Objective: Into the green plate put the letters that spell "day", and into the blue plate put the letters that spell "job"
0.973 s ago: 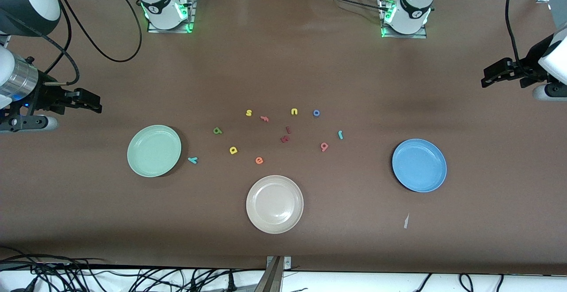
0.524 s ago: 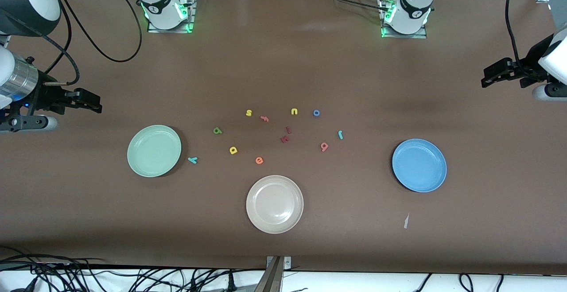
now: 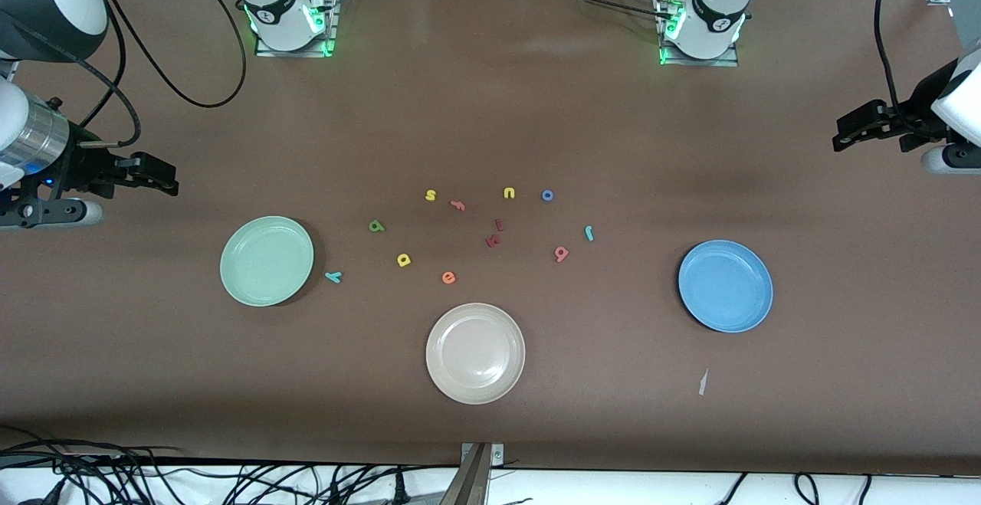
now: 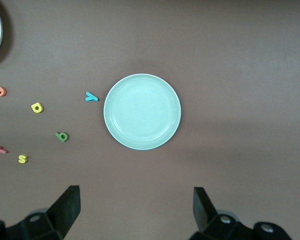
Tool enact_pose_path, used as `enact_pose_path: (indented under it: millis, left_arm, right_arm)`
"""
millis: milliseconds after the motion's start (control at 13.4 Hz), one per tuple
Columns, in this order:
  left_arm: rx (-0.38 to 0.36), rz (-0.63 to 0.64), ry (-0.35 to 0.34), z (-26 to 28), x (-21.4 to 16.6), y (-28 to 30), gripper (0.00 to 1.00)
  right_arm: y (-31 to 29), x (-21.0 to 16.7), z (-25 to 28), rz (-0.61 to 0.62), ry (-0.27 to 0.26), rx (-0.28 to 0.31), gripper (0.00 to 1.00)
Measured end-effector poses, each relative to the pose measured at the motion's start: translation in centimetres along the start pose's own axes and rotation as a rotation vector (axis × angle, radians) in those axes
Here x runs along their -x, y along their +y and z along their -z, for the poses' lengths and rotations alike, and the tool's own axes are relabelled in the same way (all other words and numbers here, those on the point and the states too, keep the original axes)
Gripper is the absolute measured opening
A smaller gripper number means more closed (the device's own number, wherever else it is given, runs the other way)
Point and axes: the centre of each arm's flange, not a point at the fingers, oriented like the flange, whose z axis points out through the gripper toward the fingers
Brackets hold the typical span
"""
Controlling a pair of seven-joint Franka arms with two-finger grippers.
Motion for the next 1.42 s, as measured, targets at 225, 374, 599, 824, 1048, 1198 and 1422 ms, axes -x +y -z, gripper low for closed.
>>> enact_pose_path:
  millis: [225,374,599,824,1048,1198,1422]
  left_arm:
    - [0.0,0.0,0.0,0.0,0.0,0.0,1.0]
    - [0.0,0.0,0.0,0.0,0.0,0.0,1.0]
    - [0.0,0.0,0.0,0.0,0.0,0.0,1.0]
    - [0.0,0.0,0.0,0.0,0.0,0.0,1.0]
    - [0.0,0.0,0.0,0.0,0.0,0.0,1.0]
    - [0.0,0.0,0.0,0.0,0.0,0.0,1.0]
    - [0.0,0.0,0.0,0.0,0.0,0.0,1.0]
  right_arm:
    - [0.0,0.1,0.7,0.029,0.011,0.0,1.0]
    - [0.2,0.3,1.1,0.041,0.017,0.0,1.0]
    - [0.2,0.3,1.3,0.043,0.019,-0.002,1.0]
    - [0.2,0.3,1.2,0.044,0.019,-0.002,1.0]
    - [0.2,0.4,1.2,0.044,0.018,-0.002,1.0]
    - [0.2,0.3,1.2,0.045,0.018,-0.002,1.0]
    - [0.2,0.3,1.0,0.046,0.015,-0.002,1.0]
